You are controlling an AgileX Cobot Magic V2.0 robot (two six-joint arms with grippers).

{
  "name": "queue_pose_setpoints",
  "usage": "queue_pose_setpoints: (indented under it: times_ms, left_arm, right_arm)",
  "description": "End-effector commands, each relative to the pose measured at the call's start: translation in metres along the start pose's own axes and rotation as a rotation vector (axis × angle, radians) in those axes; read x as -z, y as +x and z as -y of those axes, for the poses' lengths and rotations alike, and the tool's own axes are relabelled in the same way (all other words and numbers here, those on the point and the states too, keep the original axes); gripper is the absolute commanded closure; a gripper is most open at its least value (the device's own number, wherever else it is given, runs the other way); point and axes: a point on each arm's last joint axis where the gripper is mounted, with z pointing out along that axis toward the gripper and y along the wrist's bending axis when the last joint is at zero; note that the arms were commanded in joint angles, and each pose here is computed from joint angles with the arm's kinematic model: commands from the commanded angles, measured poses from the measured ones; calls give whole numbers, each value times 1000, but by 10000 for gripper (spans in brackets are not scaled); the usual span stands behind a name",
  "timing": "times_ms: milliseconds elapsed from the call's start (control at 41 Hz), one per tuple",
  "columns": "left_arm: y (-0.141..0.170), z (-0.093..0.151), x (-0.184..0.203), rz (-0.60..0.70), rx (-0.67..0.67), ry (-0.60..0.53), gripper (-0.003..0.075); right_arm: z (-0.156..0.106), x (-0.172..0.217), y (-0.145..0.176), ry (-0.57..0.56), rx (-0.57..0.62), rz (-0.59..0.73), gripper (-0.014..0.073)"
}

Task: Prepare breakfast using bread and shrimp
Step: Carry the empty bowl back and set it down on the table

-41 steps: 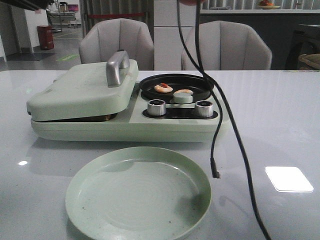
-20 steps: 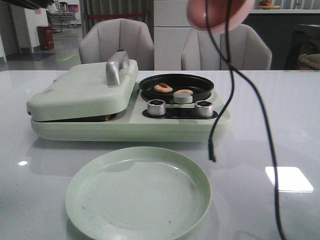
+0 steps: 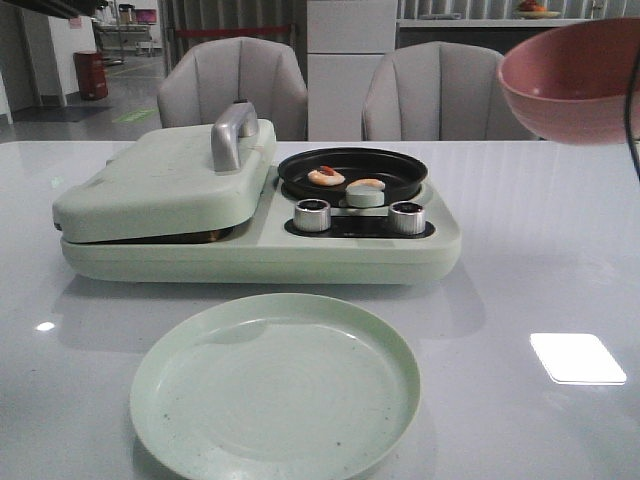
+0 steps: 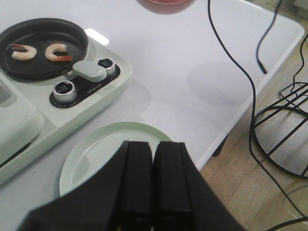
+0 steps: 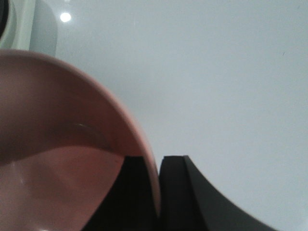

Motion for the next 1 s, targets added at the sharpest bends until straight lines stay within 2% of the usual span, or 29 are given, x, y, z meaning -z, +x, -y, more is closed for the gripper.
queue_pose_setpoints:
  times_ms: [0,146,268,610,707,854,902,976]
  left_arm:
    - [-16,0,6,104,4,-20,622]
    - [-16,0,6,104,4,-20,622]
    - [-16,0,6,104,4,-20,622]
    - [-16,0,6,104,4,-20,622]
    - [-16,0,6,104,4,-20,622]
    - [-16,0,6,104,4,-20,622]
    - [-16,0,6,104,4,-20,622]
    - [-16,0,6,104,4,-20,622]
  right_arm:
    - [16,13,11,-68,-47,93,549]
    - [31,-19,42,-125,-137,29,549]
    - [32,-49,60,-116,-179,15,549]
    - [32,-109,71,-110,-225,-66,536]
    - [31,-113,72,-110,-226,-79,428]
    - [32,-105,66,-111,-215,-61,155]
    - [32,-96,61,-114,-202,-57,101]
    - [31,-76,53,-124,-186,-32,85]
